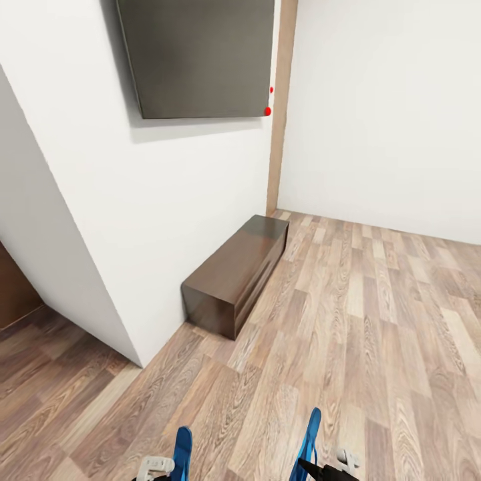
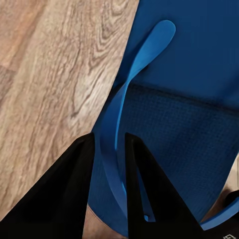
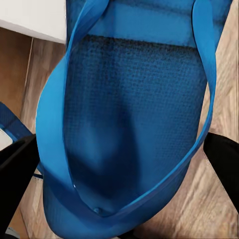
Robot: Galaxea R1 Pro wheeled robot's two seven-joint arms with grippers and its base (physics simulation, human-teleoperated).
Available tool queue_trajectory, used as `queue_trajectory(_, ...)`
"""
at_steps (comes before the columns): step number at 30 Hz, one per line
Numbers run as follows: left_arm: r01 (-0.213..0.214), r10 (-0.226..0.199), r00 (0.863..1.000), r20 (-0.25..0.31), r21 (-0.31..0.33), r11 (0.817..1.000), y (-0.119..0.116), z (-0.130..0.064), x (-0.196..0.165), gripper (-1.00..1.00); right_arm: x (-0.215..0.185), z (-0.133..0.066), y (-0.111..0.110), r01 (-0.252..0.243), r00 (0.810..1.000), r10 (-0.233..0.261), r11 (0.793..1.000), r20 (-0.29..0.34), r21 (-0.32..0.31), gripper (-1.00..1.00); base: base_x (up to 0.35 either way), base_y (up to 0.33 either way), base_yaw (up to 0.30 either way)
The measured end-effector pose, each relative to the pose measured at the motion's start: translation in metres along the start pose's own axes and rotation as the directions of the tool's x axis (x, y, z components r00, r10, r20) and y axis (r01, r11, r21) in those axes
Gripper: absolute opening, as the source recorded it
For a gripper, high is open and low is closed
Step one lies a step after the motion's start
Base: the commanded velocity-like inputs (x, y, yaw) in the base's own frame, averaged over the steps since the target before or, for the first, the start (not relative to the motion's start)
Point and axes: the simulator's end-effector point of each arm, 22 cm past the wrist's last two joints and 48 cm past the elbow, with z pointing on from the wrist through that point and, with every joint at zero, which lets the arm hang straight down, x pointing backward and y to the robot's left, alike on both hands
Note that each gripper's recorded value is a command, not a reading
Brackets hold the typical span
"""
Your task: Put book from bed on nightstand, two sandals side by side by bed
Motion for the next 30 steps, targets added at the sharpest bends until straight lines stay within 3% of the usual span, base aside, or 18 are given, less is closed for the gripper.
queue_trajectory(30, 0.002, -0.002, 1.000, 0.000, 0.014, 1.000, -0.0100, 0.0035, 0.0006, -1.00, -0.0002, 0.0001, 0.0001, 0.001, 1.000, -0.001, 1.000, 0.001, 0.000, -1.00, 0.000, 0.000, -0.283)
